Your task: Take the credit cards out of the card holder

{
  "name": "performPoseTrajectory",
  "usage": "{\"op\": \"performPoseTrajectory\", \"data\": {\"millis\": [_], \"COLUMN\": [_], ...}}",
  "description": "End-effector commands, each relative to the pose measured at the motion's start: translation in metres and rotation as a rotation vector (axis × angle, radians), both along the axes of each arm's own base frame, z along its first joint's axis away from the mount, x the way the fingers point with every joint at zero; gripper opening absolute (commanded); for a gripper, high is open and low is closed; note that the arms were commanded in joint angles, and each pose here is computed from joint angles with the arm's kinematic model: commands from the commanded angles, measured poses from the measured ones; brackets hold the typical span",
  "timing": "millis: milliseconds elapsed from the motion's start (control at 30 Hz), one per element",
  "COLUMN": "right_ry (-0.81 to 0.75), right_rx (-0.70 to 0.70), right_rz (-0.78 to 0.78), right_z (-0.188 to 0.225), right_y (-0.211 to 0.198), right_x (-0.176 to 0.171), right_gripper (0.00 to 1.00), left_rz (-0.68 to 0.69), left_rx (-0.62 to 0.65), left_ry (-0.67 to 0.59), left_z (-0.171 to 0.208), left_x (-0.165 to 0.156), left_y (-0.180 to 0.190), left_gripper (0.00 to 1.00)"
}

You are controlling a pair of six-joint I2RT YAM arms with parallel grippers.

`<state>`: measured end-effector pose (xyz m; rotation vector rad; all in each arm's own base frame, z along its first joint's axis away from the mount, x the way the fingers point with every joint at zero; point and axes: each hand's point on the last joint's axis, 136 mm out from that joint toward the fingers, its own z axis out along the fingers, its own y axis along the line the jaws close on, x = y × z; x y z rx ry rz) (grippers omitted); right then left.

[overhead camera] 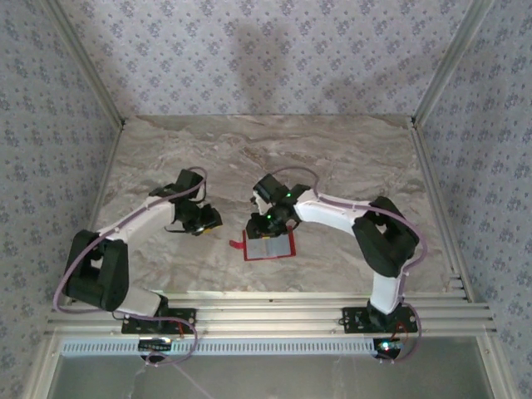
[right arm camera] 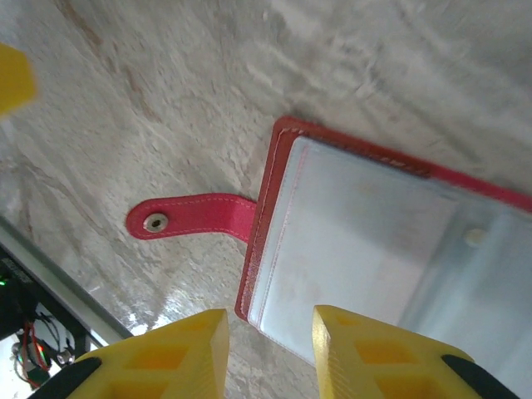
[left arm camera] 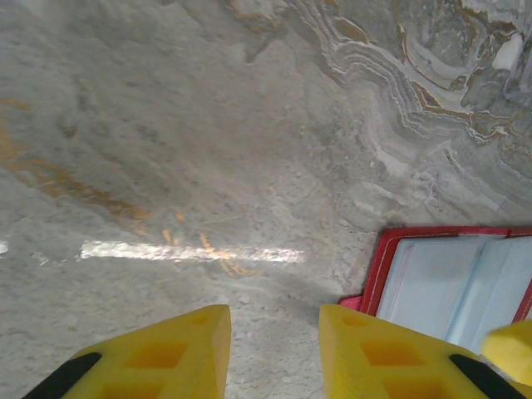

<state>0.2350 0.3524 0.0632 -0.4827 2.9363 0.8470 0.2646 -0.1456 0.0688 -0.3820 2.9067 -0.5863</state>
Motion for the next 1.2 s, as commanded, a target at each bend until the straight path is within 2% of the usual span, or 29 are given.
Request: {"op": "performPoseTrajectory", "data": {"millis": [0, 433, 733, 1167], "right_ry": [0.030, 0.066, 0.050, -0.037], "right_rx": [-0.004, -0.003, -0.156, -0.339], "right_rz": [-0.036, -0.003, -0.025, -0.018], "right_z": [-0.005, -0.022, -0.036, -0.026], "right_y": [0.013, 0.031, 0.003, -0.028], "right_x": [0.001, -0.009, -0.010, -0.006], "right_gripper": [0.35, 0.39, 0.40, 0.40], "left_rz": [-0.024, -0.020, -0.020, -0.060], "left_rx": [-0.026, -0.045, -0.047, -0.036], "left_ry": [-0.015, -0.019, -0.017, -0.033], "left_z": [0.006, 0.006, 0.008, 0.017], "left_x": [-0.006, -0.010, -0.010, -0.006], "left_y": [0.000, 0.000, -0.001, -0.015], "left_gripper": [0.34, 0.35, 0.35, 0.35]}}
